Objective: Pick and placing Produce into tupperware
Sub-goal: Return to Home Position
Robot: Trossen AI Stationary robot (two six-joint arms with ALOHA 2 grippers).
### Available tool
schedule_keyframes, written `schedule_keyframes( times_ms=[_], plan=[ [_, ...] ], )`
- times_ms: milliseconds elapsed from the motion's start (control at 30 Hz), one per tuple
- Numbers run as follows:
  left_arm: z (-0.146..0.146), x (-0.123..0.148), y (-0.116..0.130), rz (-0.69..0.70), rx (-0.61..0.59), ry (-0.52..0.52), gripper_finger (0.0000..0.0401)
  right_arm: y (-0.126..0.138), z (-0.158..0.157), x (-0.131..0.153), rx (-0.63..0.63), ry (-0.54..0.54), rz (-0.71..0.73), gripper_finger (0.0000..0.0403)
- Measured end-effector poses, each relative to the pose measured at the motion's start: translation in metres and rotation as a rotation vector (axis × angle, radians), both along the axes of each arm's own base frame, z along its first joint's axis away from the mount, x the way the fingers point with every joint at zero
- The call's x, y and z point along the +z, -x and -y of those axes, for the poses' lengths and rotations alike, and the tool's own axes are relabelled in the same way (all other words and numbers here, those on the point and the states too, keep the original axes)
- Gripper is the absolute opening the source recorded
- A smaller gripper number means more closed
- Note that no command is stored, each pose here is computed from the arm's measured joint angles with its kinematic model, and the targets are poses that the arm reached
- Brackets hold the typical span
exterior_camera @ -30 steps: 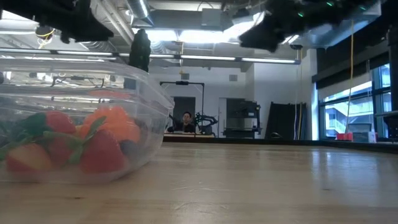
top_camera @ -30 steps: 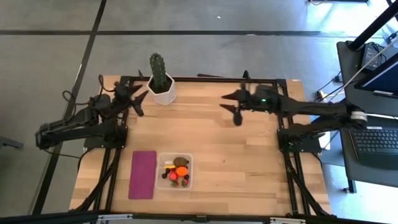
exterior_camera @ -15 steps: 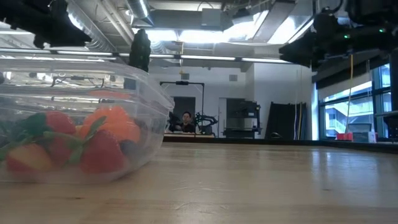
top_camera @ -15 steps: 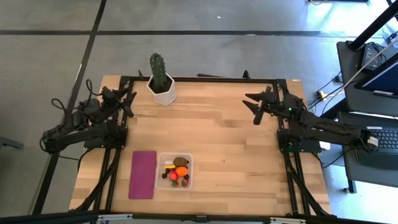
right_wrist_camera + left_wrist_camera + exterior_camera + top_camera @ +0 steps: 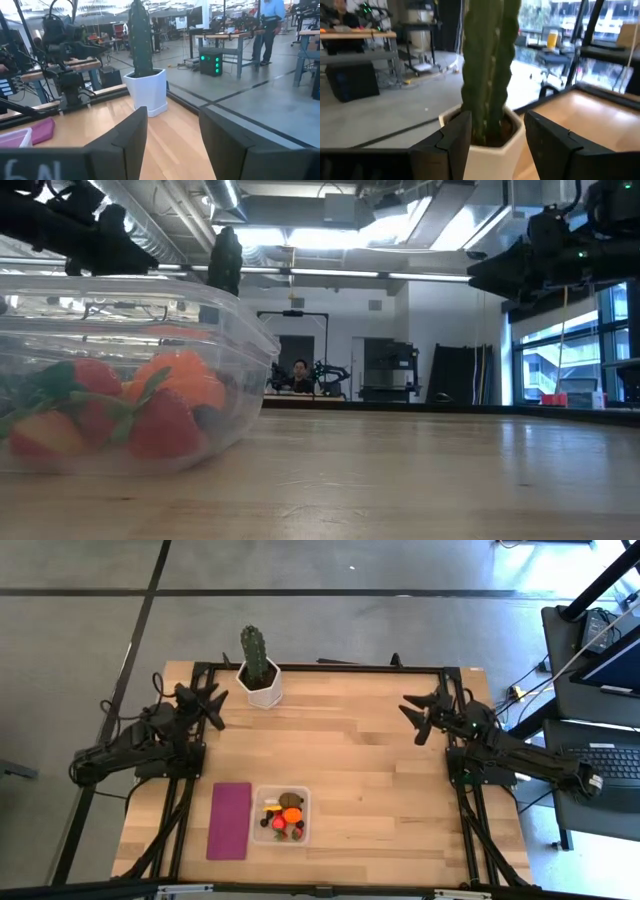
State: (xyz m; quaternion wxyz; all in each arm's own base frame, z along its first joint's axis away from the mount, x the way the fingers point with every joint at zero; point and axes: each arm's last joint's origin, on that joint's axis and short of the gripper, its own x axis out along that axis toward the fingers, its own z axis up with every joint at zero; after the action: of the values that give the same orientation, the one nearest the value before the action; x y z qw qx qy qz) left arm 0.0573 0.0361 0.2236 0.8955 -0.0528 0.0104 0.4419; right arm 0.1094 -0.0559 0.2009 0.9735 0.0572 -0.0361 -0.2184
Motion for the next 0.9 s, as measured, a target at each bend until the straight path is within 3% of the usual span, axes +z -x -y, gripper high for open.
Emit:
schedule_keyframes(
  times_ms=[400,900],
  plan=[
    [-0.004,-0.023,-0.010,0.006,0.007,0.022,0.0176,0.012,-0.006,-0.021,-0.006,-0.018,0.075,0.0181],
    [-0.006,-0.041,-0.017,0.036,0.031,0.032,0.0176,0.024,-0.011,-0.021,-0.041,0.008,0.105,0.0181]
  ],
)
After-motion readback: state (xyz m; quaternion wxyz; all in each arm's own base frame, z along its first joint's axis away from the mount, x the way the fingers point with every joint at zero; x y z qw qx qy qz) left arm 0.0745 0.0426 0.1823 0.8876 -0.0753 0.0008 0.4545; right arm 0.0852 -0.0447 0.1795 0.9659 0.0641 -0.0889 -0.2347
